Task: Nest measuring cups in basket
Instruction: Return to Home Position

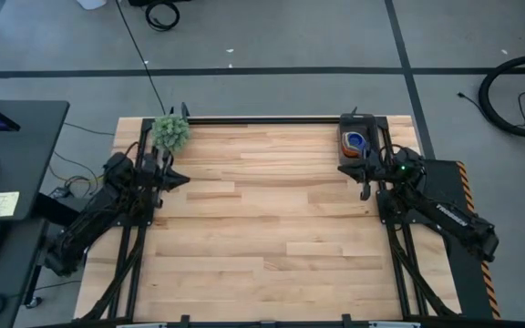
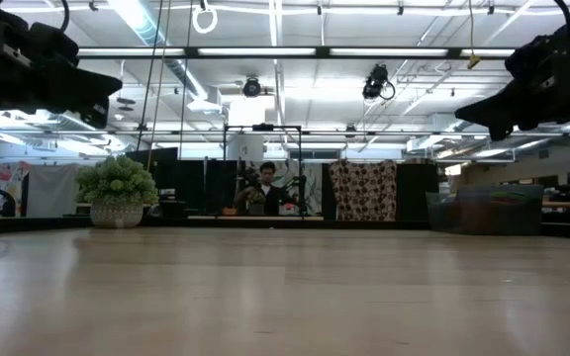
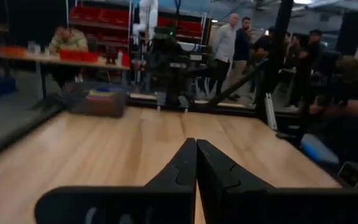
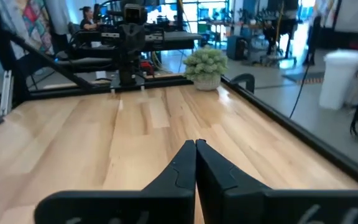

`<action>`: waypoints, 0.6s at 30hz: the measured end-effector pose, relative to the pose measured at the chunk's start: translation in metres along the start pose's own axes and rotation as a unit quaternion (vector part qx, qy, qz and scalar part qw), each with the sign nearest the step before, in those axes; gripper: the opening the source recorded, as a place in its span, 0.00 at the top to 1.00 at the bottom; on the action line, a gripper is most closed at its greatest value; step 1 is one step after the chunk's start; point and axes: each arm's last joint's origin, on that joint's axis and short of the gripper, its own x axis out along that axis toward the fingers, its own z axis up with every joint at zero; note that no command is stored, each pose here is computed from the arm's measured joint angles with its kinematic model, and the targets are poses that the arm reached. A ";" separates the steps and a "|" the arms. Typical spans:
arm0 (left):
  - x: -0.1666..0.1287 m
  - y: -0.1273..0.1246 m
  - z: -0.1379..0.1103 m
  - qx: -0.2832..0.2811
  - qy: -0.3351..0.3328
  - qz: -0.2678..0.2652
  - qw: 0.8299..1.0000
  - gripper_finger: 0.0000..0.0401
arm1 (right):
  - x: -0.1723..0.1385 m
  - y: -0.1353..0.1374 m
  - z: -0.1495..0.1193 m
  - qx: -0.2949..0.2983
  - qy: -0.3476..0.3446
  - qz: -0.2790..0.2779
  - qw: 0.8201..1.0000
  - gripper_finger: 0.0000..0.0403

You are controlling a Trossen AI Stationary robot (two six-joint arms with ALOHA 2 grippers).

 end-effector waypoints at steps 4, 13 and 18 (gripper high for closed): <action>0.000 0.001 -0.002 -0.060 0.007 0.006 0.998 0.98 | 0.001 -0.002 -0.001 0.044 0.008 -0.016 0.999 0.97; 0.000 0.001 -0.002 -0.037 0.004 0.009 0.999 0.94 | 0.002 -0.002 -0.002 0.123 0.012 -0.020 0.992 0.96; 0.000 0.000 0.002 -0.035 -0.010 0.011 0.999 0.94 | 0.002 -0.002 -0.002 0.123 0.012 -0.019 0.992 0.96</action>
